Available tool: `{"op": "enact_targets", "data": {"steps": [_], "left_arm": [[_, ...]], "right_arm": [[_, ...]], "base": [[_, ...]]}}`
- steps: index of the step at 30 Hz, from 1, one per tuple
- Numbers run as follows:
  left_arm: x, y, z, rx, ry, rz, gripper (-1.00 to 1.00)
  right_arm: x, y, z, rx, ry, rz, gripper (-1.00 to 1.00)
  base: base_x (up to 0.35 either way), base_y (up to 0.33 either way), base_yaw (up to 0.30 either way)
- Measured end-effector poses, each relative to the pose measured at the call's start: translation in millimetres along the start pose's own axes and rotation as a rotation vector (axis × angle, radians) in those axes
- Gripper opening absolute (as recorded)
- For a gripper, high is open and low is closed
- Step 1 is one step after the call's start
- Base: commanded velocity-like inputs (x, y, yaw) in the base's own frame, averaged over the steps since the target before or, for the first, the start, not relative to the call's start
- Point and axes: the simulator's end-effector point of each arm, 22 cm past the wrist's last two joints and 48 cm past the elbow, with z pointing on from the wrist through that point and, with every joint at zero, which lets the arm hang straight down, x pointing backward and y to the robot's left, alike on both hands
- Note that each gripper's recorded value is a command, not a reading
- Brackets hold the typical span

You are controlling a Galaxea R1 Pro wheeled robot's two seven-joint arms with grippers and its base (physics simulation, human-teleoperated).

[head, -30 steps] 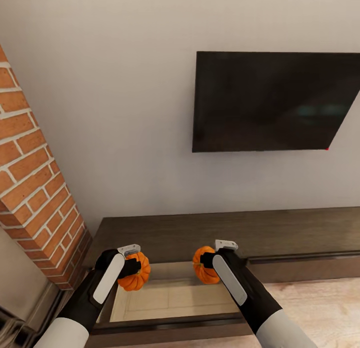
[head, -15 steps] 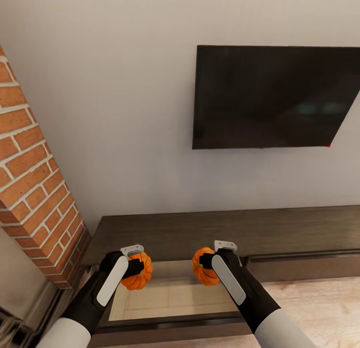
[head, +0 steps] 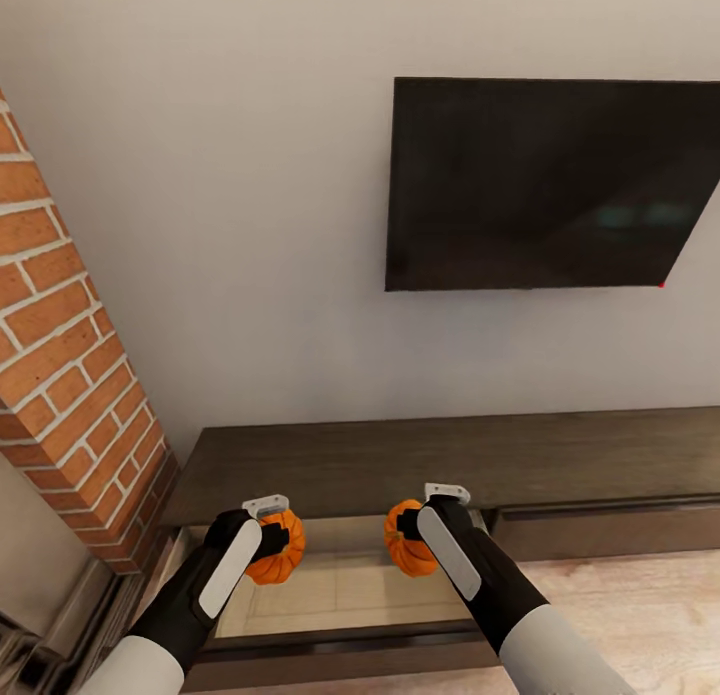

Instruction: Place each of the two pumpkins and all three candles from the living room inside a cabinet in the living room (use any cabinet), then make sure every cabinet is closed, and position the cauldron so it is next to a table in the living room.

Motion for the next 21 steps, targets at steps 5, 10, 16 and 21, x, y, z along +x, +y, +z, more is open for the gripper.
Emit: {"op": "enact_targets", "data": {"steps": [5,10,16,21], "left_arm": [[2.5,-1.6,9.4,-0.002,-0.018,-0.006,-1.00],[7.1,-5.9,19.4,-0.006,-0.036,0.001,-1.00],[12.3,-13.5,27.6,0.005,-0.041,-0.001,-1.00],[16.2,-13.5,35.2,0.004,-0.041,0.001,-1.00]], "right_arm": [[5.7,18.4,5.2,-0.052,0.004,0.009,-1.00],[10.9,29.4,10.4,-0.078,0.006,0.000,-1.00],[16.3,30.5,19.3,-0.081,0.008,0.000,-1.00],[19.0,29.8,26.4,-0.080,0.003,-0.001,-1.00]], "base": [[0.000,0.000,0.000],[0.000,0.000,0.000],[0.000,0.000,0.000],[0.000,0.000,0.000]]}}
